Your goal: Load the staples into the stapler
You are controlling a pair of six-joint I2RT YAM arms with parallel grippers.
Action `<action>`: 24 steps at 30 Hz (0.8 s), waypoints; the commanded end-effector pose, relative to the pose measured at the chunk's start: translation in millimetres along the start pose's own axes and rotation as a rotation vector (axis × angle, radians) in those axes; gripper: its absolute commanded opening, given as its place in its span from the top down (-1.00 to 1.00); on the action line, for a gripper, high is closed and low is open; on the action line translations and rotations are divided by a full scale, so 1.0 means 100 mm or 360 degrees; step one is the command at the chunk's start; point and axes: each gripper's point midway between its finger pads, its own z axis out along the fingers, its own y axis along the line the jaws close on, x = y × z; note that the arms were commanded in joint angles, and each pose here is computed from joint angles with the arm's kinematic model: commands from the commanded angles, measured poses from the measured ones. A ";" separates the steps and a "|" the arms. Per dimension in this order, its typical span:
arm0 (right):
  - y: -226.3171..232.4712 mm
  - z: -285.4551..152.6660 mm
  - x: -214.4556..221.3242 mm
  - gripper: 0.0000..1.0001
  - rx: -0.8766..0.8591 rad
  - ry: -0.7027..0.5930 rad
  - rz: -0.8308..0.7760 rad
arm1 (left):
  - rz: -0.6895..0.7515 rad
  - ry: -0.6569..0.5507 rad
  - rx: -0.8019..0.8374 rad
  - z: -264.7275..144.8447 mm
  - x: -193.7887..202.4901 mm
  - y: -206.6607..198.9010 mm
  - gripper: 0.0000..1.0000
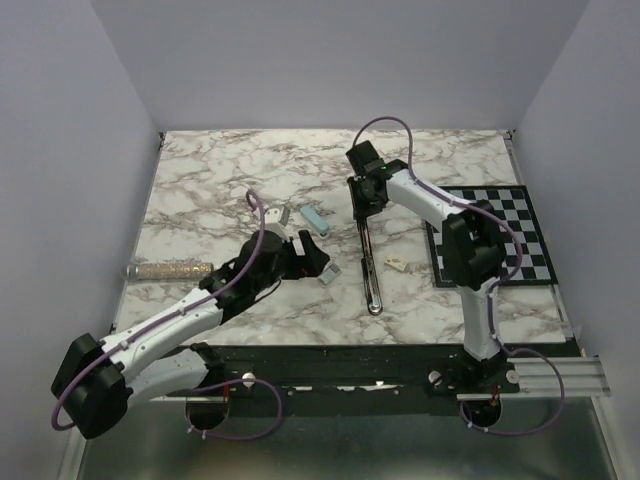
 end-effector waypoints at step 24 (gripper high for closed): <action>-0.06 -0.75 -0.30 0.99 0.0080 -0.0790 0.0229 | -0.0429 0.0490 0.0066 0.99 1.50 -0.58 0.01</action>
